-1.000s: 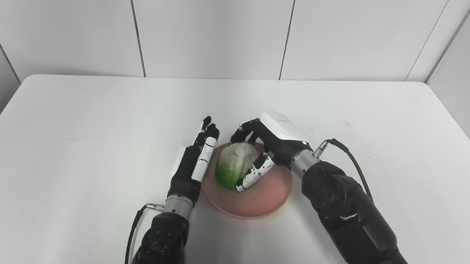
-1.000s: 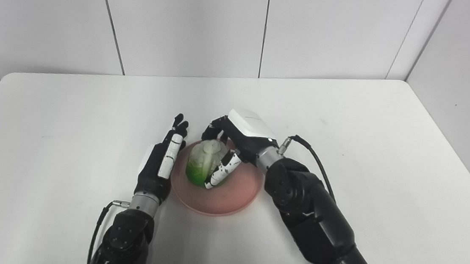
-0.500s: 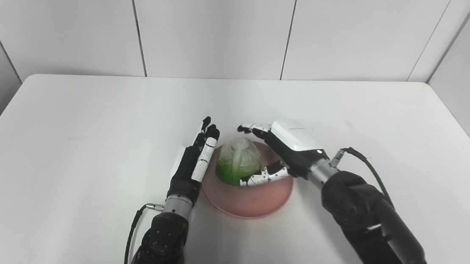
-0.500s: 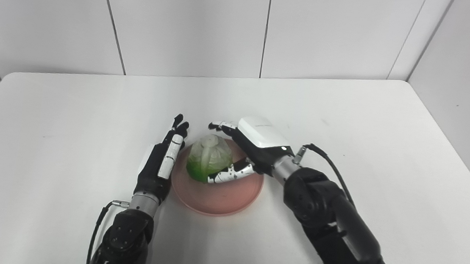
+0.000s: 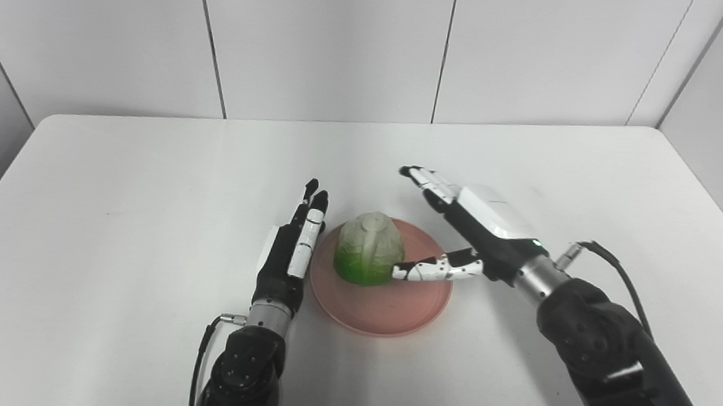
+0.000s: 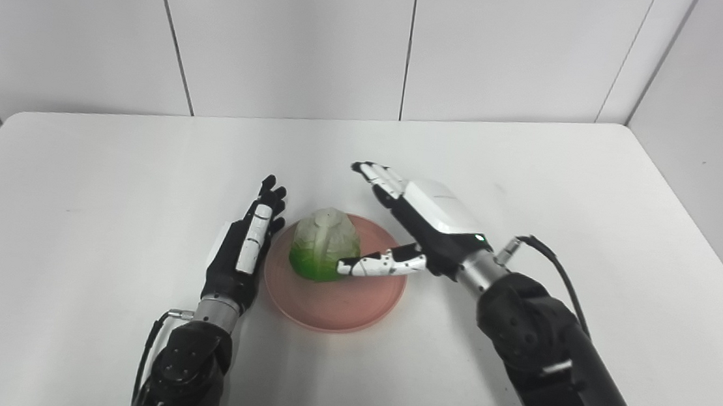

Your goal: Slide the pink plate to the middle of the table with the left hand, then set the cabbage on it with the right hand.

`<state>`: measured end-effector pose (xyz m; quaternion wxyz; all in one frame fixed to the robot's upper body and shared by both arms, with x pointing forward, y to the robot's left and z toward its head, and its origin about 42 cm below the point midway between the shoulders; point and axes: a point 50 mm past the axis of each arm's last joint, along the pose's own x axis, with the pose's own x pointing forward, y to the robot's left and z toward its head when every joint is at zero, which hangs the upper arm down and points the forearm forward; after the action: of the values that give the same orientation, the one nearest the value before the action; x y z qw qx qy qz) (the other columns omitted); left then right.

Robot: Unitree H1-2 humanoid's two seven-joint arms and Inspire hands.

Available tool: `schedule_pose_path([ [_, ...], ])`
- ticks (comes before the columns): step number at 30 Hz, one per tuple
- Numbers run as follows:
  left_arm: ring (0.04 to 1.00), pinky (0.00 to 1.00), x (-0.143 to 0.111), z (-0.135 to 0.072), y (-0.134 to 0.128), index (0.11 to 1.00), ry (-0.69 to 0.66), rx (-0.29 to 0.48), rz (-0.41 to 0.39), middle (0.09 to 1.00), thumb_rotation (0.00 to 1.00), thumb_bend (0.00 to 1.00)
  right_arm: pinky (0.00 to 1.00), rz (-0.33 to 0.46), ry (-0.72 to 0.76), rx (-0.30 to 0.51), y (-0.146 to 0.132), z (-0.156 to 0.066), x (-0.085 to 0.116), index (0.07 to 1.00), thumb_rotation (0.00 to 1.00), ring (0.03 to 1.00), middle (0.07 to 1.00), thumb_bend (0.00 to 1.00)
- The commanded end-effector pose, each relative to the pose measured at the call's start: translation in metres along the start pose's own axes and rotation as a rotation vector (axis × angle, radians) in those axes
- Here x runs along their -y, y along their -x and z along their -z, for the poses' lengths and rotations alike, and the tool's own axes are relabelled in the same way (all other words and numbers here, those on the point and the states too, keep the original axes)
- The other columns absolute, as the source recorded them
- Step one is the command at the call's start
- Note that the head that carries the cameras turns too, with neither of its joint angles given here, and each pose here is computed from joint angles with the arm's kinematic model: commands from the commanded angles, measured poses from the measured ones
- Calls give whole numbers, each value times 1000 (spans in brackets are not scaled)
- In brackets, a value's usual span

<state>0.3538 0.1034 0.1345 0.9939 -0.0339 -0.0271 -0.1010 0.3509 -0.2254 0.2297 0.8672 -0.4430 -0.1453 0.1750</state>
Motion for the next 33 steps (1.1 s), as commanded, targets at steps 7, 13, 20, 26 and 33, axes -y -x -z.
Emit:
schedule_pose_path([
  [7,958,941,-15,-20,-3,964,11,98,-12,961,1000,668,883,269,-330,-58,-2,-4,-19,1000,923,996,1000,725],
  [13,962,947,-24,-20,-1,981,46,105,0,965,1000,698,998,381,-553,-61,-6,-5,-43,1000,1000,1000,1000,681],
  [20,985,992,-33,-19,3,1000,61,92,15,982,1000,705,1000,454,-859,-8,-10,-9,-57,1000,964,1000,1000,616],
  [26,989,1000,-37,-17,6,1000,52,82,16,982,1000,711,1000,444,-932,-10,-12,-12,-63,1000,957,1000,1000,597],
  [33,993,1000,-37,-13,8,1000,39,81,28,993,1000,683,1000,445,-1007,-26,-14,-10,-65,1000,993,1000,1000,579],
])
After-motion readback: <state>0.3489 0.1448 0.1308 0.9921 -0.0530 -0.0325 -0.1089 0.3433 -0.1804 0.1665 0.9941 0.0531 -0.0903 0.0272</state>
